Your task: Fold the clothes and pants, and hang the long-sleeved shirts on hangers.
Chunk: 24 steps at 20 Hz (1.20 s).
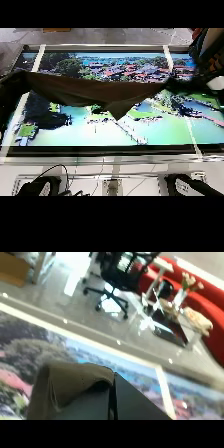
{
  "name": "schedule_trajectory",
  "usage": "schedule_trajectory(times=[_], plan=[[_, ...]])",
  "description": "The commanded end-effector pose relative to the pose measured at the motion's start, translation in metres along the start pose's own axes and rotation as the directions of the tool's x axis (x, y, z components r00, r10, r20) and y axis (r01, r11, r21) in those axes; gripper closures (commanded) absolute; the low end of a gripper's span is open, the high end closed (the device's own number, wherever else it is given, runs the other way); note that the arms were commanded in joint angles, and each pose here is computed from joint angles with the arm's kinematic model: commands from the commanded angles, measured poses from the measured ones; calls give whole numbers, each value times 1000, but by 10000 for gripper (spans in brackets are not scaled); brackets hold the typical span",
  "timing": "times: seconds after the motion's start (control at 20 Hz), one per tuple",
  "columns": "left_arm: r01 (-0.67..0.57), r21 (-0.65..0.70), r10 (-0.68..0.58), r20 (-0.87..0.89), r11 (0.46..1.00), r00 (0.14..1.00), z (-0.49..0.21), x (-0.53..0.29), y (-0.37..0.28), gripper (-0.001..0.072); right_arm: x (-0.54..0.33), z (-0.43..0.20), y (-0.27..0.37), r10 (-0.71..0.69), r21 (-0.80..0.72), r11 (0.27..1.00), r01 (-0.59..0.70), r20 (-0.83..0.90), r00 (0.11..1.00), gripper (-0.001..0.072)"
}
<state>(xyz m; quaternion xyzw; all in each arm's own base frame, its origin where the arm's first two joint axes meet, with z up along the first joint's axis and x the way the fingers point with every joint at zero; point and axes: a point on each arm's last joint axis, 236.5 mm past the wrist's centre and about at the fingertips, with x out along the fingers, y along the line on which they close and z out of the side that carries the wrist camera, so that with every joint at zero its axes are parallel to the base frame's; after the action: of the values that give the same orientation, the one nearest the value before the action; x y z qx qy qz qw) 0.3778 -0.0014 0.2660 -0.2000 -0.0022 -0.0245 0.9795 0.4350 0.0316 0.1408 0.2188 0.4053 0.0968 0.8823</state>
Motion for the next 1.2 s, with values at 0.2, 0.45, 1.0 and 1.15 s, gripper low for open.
schedule_trajectory(times=[0.2,0.45,1.0,1.15], plan=[[156,31,-132,-387,987,913,-91,-21,-31,697,-138,23,23,-111,-250,956,152,173,979,698],[188,62,-135,-482,980,866,-112,-33,-33,698,-160,20,14,-192,-278,930,242,194,962,698],[108,118,-151,460,987,875,183,-121,-79,697,-313,91,112,-48,-375,865,333,600,799,697],[126,135,-180,532,983,827,202,-161,-90,697,-364,80,142,-1,-400,841,364,672,740,697]])
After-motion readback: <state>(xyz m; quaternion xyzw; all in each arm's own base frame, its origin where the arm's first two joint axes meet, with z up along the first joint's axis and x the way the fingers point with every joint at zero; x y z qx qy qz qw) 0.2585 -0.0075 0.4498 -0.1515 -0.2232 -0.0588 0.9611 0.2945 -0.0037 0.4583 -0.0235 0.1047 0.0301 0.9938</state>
